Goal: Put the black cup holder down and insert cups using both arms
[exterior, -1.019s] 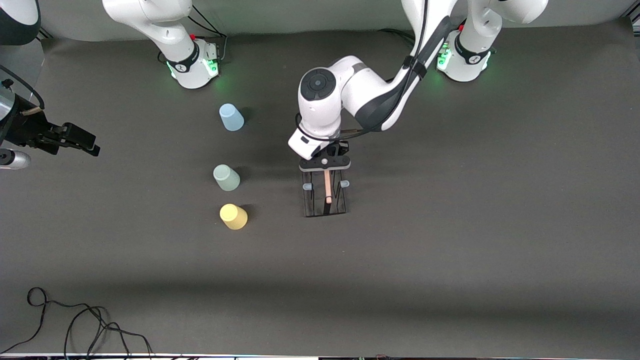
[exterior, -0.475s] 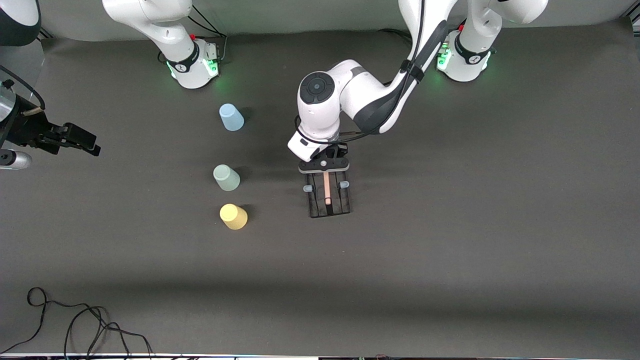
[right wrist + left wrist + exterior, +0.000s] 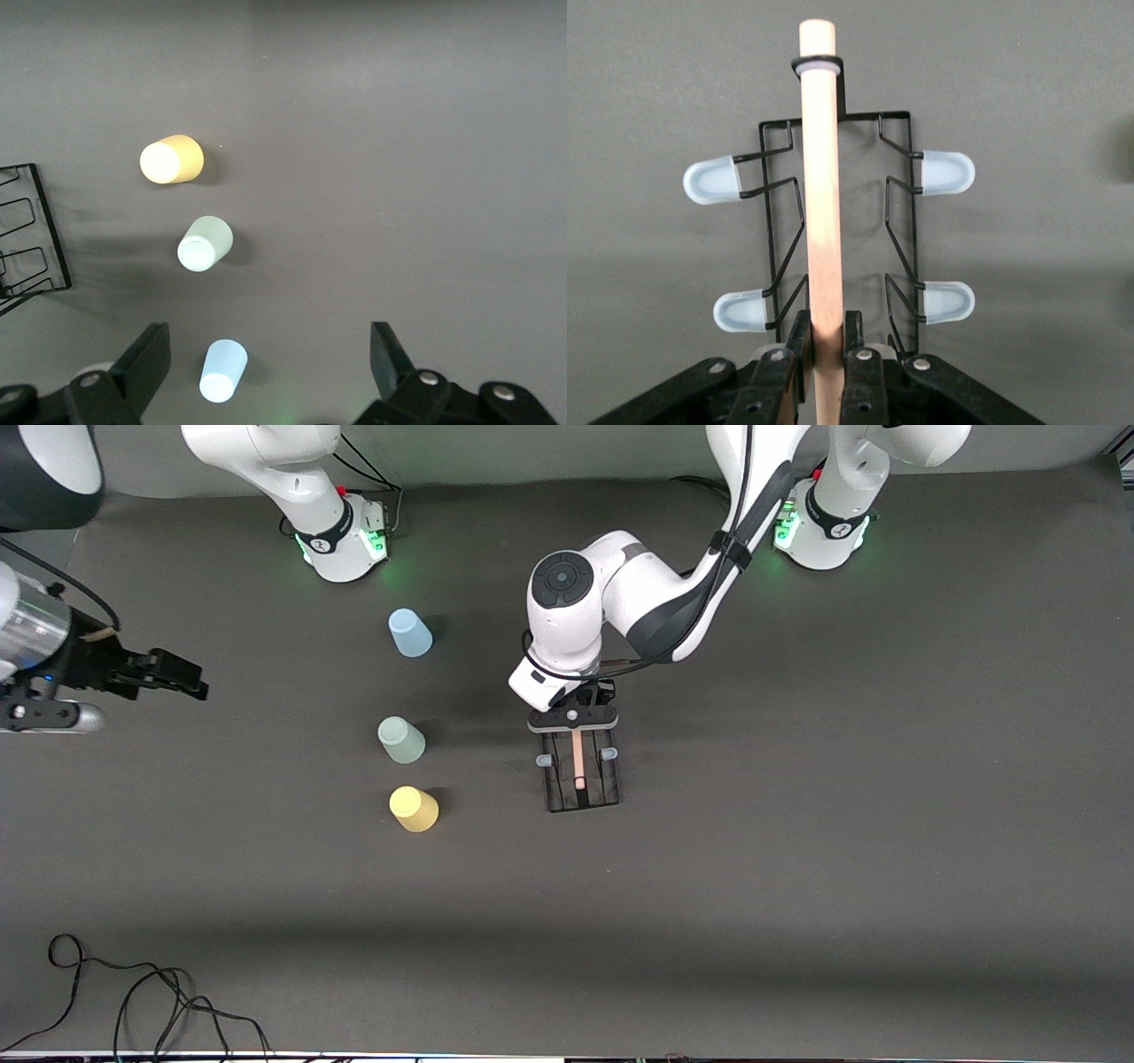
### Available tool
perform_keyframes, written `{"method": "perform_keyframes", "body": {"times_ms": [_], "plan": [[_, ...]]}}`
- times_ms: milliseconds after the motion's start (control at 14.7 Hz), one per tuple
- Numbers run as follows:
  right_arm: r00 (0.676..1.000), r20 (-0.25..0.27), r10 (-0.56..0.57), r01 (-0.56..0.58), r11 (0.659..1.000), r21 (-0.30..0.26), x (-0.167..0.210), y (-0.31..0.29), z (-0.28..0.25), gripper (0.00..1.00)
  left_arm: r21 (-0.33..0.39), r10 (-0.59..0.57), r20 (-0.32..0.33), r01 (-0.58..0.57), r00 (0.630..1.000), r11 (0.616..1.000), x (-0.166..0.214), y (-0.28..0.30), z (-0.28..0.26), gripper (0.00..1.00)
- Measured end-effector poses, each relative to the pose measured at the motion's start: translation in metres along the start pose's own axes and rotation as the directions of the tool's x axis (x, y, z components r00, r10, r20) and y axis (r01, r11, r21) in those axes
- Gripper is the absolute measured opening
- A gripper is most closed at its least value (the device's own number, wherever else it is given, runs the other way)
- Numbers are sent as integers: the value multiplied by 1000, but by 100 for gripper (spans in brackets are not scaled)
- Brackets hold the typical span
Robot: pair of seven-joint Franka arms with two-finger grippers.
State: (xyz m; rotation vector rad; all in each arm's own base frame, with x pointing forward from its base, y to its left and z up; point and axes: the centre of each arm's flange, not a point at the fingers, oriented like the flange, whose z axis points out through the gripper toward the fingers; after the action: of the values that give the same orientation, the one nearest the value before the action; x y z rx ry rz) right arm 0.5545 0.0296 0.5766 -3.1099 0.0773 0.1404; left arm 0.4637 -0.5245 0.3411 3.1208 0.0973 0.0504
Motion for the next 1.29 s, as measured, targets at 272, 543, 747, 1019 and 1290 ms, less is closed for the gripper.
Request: {"method": "perform_keyframes", "body": {"times_ms": [272, 543, 747, 1019, 1290], "plan": [[999, -19, -41, 41, 999, 1, 7, -27, 54, 100, -5, -5, -8, 5, 1000, 1000, 4, -1, -4, 45], [998, -59, -28, 28, 1000, 4, 1, -60, 132, 100, -27, -28, -35, 27, 999, 999, 20, -11, -32, 84], [998, -59, -4, 4, 1000, 1, -15, -86, 179, 100, -8, -27, -31, 27, 999, 1000, 50, -54, -93, 98], [1000, -20, 0, 0, 1000, -13, -27, -88, 234, 100, 14, -36, -28, 36, 999, 999, 103, -158, -168, 99], [1000, -19, 2, -2, 1000, -15, -15, -92, 283, 100, 30, -16, -27, 17, 999, 999, 155, -257, -184, 99]]}}
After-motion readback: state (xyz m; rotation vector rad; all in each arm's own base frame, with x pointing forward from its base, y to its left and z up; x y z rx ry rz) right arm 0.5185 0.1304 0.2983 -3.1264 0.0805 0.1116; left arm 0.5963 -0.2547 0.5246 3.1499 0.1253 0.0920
